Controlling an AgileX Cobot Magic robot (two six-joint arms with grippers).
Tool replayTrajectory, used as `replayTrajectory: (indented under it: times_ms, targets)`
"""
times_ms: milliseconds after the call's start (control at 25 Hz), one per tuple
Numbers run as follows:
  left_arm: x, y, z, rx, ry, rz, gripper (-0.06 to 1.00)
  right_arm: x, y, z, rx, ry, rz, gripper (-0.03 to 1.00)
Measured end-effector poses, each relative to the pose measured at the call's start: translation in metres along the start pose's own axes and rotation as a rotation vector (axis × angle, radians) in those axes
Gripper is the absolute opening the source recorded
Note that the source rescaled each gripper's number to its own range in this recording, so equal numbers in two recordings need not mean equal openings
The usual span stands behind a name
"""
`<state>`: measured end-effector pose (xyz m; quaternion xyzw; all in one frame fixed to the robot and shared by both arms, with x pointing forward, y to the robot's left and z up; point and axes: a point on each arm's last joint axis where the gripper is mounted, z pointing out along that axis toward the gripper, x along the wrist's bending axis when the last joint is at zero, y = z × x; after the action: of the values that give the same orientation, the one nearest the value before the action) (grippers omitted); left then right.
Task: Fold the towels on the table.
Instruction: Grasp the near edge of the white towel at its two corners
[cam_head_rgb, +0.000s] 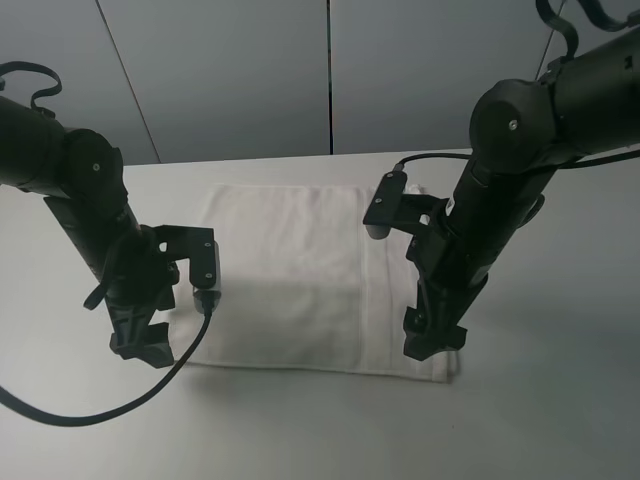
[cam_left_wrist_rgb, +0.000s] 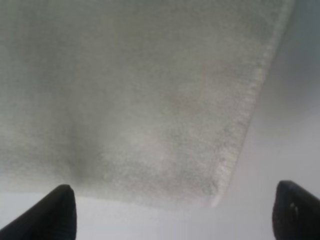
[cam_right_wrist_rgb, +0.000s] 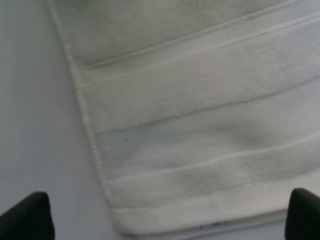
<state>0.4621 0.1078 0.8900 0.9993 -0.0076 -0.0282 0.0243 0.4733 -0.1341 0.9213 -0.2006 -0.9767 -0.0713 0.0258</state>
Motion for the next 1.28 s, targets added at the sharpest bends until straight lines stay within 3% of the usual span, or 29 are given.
replayTrajectory:
  times_ms: [400,760,920,1280]
  targets:
    - [0.002,0.003,0.014,-0.002,-0.011,-0.003,1.0,-0.004,0.001,0.013,0.013,0.0,-0.016,1.0]
    - [-0.009,0.018,0.023,0.078,0.036,0.127,1.0,0.001,-0.007,0.02,0.046,0.022,-0.085,1.0]
    - [-0.009,0.019,0.023,0.083,0.041,0.12,1.0,0.008,-0.02,0.029,0.082,0.049,-0.104,1.0]
    - [-0.01,0.019,0.024,0.085,0.041,0.121,1.0,0.021,-0.02,0.047,0.075,-0.004,-0.195,1.0]
